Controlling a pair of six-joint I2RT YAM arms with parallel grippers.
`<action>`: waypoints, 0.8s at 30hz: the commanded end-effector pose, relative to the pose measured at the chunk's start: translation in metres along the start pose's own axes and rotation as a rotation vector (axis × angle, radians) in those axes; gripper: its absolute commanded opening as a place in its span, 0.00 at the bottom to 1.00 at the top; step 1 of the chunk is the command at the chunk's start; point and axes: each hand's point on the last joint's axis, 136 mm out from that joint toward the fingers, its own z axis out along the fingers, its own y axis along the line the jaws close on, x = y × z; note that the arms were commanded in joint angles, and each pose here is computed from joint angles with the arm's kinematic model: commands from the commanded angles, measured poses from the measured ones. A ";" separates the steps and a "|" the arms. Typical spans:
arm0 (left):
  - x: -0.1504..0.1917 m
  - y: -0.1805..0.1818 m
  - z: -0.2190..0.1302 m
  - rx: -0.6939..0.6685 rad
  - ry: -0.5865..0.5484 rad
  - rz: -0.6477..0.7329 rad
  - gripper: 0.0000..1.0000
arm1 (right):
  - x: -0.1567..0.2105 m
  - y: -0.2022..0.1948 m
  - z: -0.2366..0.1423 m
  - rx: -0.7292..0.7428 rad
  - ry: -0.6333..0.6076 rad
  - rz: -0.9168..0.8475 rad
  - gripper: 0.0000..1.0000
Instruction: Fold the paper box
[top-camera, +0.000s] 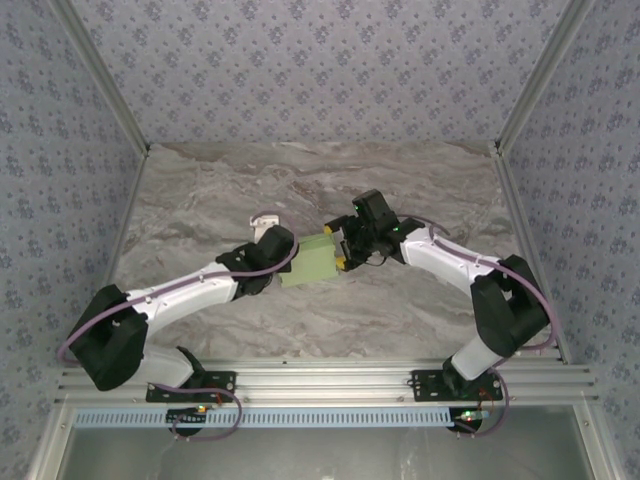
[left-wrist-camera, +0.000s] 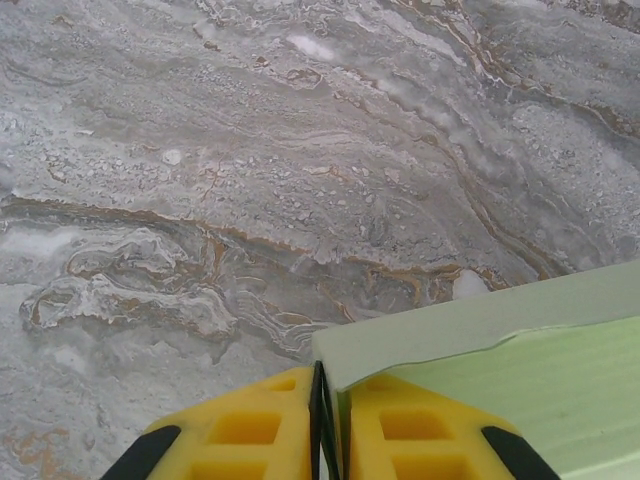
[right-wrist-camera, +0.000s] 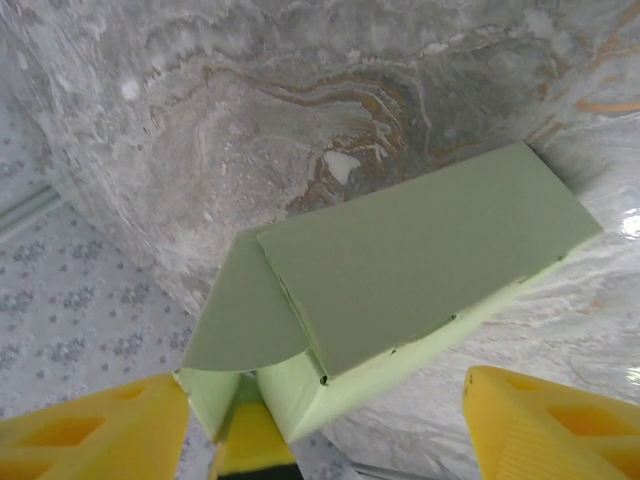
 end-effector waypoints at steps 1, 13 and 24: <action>0.019 0.006 -0.002 -0.001 0.040 0.011 0.16 | -0.007 -0.011 0.015 0.027 -0.042 0.060 0.72; 0.011 0.007 -0.027 0.121 -0.066 -0.048 0.74 | -0.017 -0.014 0.021 0.034 -0.109 0.028 0.54; 0.025 0.047 -0.030 0.174 0.055 -0.087 0.99 | -0.023 -0.015 0.004 0.170 -0.127 -0.235 0.79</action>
